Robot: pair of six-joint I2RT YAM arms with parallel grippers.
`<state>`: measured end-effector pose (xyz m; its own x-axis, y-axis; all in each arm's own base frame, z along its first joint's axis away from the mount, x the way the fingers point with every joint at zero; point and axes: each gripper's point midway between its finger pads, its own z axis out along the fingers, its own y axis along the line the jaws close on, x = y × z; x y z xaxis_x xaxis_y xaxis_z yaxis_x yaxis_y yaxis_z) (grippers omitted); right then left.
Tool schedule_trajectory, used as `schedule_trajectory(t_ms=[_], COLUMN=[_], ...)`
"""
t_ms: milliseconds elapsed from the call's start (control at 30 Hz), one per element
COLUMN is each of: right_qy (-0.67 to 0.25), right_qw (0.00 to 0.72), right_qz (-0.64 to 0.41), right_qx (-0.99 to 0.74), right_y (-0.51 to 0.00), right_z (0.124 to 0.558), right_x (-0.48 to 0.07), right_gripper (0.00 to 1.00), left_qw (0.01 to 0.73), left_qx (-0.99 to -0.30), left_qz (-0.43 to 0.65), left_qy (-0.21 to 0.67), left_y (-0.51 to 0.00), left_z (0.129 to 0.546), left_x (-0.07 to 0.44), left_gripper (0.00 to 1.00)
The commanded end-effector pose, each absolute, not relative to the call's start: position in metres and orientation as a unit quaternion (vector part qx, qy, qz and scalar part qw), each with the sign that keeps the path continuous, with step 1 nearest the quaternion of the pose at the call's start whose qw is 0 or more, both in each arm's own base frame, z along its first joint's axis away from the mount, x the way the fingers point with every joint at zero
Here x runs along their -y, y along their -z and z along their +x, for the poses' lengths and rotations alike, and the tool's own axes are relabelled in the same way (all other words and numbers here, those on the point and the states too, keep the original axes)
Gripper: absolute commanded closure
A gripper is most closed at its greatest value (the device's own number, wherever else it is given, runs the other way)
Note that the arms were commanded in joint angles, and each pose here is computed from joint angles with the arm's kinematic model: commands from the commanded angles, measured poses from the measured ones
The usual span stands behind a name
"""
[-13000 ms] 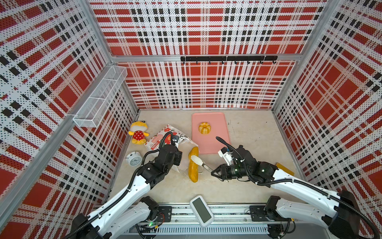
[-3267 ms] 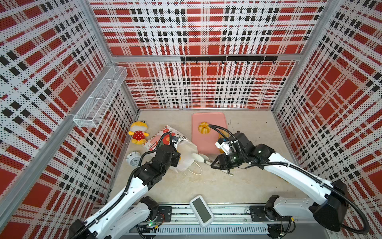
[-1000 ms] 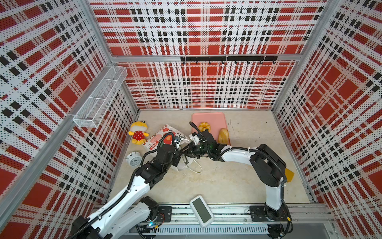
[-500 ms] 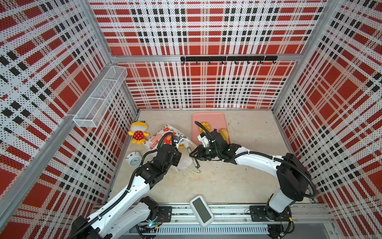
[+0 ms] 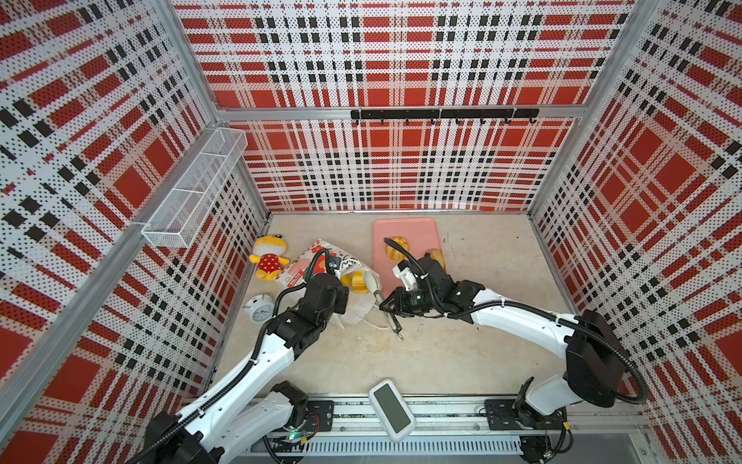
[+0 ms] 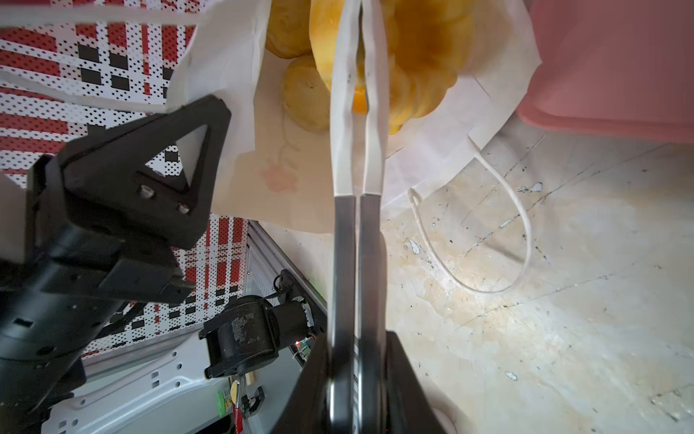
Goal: Take the fake bread out of the paper bag
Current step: 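Lift the bundt cake out with the tongs and set it on the tray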
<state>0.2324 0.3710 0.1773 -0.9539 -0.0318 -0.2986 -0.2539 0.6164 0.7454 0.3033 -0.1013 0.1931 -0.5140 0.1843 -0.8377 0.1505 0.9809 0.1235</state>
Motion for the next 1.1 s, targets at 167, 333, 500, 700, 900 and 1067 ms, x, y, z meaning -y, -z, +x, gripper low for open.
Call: schedule_trajectory(t_ms=[167, 333, 500, 700, 900, 1067], right_qy=[-0.432, -0.404, -0.362, -0.269, -0.198, -0.141], right_qw=[0.184, 0.224, 0.254, 0.273, 0.285, 0.274], right_qz=[-0.103, -0.111, -0.113, -0.113, -0.116, -0.125], right_qx=[-0.877, -0.88, -0.89, -0.917, -0.93, -0.943], right_y=[-0.218, -0.246, -0.259, -0.247, -0.245, -0.23], right_z=[0.231, 0.226, 0.236, 0.28, 0.329, 0.368], right_x=[-0.358, -0.329, -0.302, -0.262, -0.236, -0.22], right_gripper=[1.0, 1.0, 1.0, 1.0, 1.0, 1.0], left_qw=[0.503, 0.512, 0.503, 0.494, 0.495, 0.498], left_qx=[-0.863, -0.858, -0.863, -0.868, -0.866, -0.862], left_qz=[0.02, 0.007, 0.021, 0.046, 0.074, 0.095], left_qy=[-0.041, -0.034, -0.034, -0.018, -0.004, -0.002], left_y=[-0.218, -0.222, -0.214, -0.207, -0.21, -0.216], left_z=[0.334, 0.349, 0.351, 0.339, 0.324, 0.315], left_x=[0.09, 0.089, 0.089, 0.092, 0.094, 0.094], left_gripper=[1.0, 1.0, 1.0, 1.0, 1.0, 1.0])
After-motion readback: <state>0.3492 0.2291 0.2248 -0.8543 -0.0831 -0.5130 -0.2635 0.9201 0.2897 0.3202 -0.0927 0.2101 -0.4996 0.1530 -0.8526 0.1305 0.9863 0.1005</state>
